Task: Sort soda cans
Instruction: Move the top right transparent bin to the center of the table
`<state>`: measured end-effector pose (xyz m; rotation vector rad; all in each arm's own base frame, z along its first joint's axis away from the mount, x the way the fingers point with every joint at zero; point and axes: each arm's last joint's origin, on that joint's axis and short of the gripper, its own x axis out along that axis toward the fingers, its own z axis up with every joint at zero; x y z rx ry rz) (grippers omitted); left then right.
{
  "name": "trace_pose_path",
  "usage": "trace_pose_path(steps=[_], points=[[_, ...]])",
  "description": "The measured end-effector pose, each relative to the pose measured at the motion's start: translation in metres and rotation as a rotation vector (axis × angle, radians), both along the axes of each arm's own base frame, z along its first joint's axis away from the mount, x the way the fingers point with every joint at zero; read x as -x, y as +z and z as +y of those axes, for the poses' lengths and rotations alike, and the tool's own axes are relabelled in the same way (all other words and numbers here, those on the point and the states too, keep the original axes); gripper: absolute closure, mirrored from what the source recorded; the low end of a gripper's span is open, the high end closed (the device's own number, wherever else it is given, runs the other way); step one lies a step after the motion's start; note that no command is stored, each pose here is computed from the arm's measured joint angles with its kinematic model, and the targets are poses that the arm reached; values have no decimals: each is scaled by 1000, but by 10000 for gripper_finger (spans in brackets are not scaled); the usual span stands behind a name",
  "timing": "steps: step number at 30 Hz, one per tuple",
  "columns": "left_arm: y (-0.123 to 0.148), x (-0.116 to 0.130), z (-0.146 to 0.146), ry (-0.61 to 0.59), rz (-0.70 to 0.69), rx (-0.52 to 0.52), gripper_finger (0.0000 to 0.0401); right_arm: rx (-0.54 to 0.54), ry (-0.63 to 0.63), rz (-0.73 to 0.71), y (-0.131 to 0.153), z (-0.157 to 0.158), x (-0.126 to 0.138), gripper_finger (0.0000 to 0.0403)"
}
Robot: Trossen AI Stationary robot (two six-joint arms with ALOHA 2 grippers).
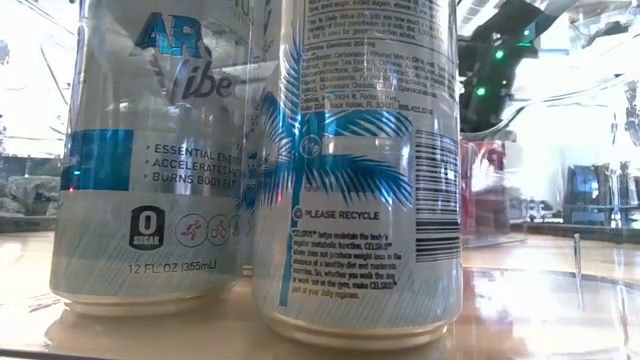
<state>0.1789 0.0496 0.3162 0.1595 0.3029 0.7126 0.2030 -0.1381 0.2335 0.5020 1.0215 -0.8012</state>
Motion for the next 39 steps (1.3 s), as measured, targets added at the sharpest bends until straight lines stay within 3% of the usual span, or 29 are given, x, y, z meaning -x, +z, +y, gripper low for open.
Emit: trace_pose_path(steps=[9,20,26,34,36,39], points=[[0,0,0,-1,0,0,67,158,171,-65,4,-19,-22,376],[0,0,0,-2,1,0,67,251,204,-126,33,-22,-25,336],[-1,0,0,-2,9,2,68,166,116,-98,44,-14,-12,337],[-6,1,-1,-43,69,21,68,56,-49,31,64,31,46,353],[-11,2,-3,-112,122,45,68,29,-66,15,59,45,55,359],[-17,5,-5,-125,181,84,68,-35,-75,-2,40,64,63,372]])
